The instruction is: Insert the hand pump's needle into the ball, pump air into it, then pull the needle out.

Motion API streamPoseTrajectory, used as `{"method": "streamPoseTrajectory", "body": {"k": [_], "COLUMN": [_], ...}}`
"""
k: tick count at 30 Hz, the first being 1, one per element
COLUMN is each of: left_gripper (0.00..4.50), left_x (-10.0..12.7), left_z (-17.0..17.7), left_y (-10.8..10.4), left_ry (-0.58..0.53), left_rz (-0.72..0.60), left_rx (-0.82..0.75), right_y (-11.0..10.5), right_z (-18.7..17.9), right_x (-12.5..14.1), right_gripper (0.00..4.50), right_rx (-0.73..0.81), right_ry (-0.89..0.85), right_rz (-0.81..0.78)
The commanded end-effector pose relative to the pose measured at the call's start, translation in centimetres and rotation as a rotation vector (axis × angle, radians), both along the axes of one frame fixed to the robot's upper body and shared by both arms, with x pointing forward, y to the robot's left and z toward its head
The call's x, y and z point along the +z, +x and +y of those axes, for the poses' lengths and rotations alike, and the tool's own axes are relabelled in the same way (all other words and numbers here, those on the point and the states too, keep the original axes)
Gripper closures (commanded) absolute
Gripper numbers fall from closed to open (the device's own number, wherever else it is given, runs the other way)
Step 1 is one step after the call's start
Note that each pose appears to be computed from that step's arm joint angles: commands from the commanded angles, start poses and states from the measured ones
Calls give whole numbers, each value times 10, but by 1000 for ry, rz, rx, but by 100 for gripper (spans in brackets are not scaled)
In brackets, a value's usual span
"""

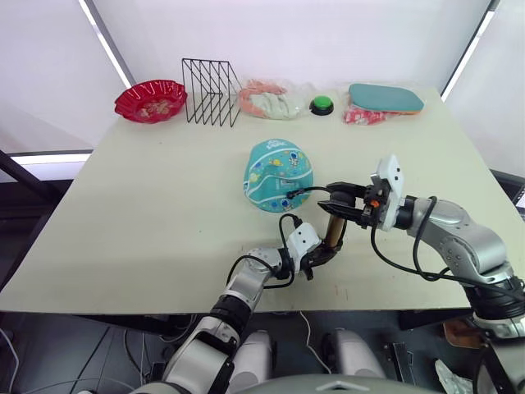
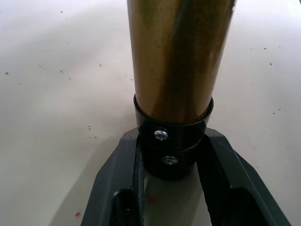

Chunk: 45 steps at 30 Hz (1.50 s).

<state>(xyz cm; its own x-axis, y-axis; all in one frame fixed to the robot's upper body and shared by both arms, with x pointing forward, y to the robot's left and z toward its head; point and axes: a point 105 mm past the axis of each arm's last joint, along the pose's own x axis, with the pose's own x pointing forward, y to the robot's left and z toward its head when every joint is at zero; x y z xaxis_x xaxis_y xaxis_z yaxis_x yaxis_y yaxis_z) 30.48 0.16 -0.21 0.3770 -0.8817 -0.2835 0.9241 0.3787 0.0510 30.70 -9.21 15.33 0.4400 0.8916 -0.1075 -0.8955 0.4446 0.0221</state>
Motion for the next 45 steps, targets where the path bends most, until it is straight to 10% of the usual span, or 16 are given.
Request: {"method": "streamPoseTrajectory", "body": {"k": [1,17,38,45], "left_gripper": [341,341,343,343], "left_x": [-24,-30,-28,-27], "left_z": [9,14,15,18], "left_y": [-12,-11,-12,-12], "left_ry": [38,50,44,43], "left_rz": [93,104,95,96], "left_rx": [3,8,18,28], "right_y": [5,-15,3,10], "right_z": [-21,-49,-11,-10], "right_x": [8,163,-69,-32], "right_gripper": [252,252,252,252], "right_rx": [-76,-68,-78,-76], "right_ry": [-51,44,-174,-104], "right_rz": [20,-177,201,109]}}
